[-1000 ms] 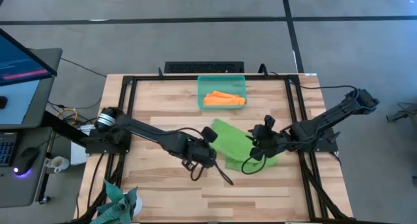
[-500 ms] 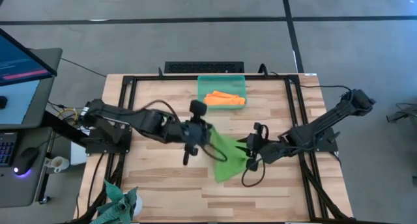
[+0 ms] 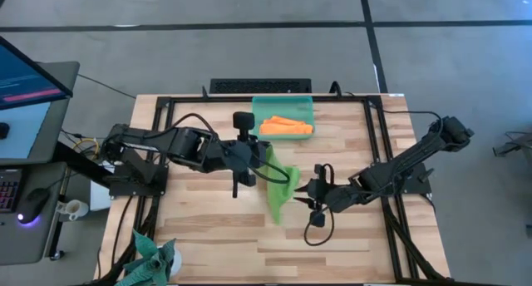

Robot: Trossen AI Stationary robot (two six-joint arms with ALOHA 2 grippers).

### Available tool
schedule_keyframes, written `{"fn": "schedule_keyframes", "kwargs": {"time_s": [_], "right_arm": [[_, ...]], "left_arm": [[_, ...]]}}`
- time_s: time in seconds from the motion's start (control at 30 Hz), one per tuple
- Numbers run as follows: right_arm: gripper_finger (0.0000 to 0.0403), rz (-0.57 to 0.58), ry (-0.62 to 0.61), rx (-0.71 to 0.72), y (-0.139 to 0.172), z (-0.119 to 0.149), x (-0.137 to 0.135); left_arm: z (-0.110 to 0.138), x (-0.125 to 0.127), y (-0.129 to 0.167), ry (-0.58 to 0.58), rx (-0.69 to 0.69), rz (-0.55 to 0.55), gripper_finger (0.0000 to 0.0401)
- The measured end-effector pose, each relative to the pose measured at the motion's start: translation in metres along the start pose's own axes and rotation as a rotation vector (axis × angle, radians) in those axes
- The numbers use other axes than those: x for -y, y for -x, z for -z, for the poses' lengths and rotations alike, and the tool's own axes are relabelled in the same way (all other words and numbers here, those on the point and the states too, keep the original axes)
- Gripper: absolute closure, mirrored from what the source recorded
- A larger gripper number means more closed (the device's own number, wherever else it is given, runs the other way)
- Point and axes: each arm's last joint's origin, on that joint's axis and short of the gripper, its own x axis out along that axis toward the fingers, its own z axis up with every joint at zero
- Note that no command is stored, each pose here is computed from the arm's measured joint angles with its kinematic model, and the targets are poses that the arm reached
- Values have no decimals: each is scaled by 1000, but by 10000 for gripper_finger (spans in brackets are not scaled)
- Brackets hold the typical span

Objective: Roll microfiber towels into tight, uniform cylinder then place into a basket
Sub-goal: Fold the green microfiber towel

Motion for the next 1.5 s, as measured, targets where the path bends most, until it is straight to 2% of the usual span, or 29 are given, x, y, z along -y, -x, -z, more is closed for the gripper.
{"fn": "schedule_keyframes", "kwargs": {"time_s": [0.17, 0.4, 0.6, 0.73, 0.93, 1.03, 1.27, 1.5], "right_arm": [[260, 5, -43, -12, -3, 6, 1], [207, -23, -53, -8, -27, 15, -10], [176, -25, -70, 24, -55, 20, -19], [176, 6, -95, 37, -68, 11, -22], [179, 118, -166, 93, -89, -13, -15], [178, 134, -264, 110, -102, -23, -10], [178, 147, -438, 110, -122, -23, -5], [183, 173, -375, 37, -121, -15, -5]], "left_arm": [[4, 1, 0, 28, -44, -14, 401], [6, 0, -1, 55, -62, -14, 401], [10, -7, -6, 337, -83, -76, 401], [12, -13, -10, 359, -95, -92, 401], [16, -23, -17, 402, -111, -120, 401], [18, -27, -20, 420, -119, -132, 401], [20, -30, -22, 440, -125, -142, 401], [25, -27, -21, 408, -175, -104, 401]]}}
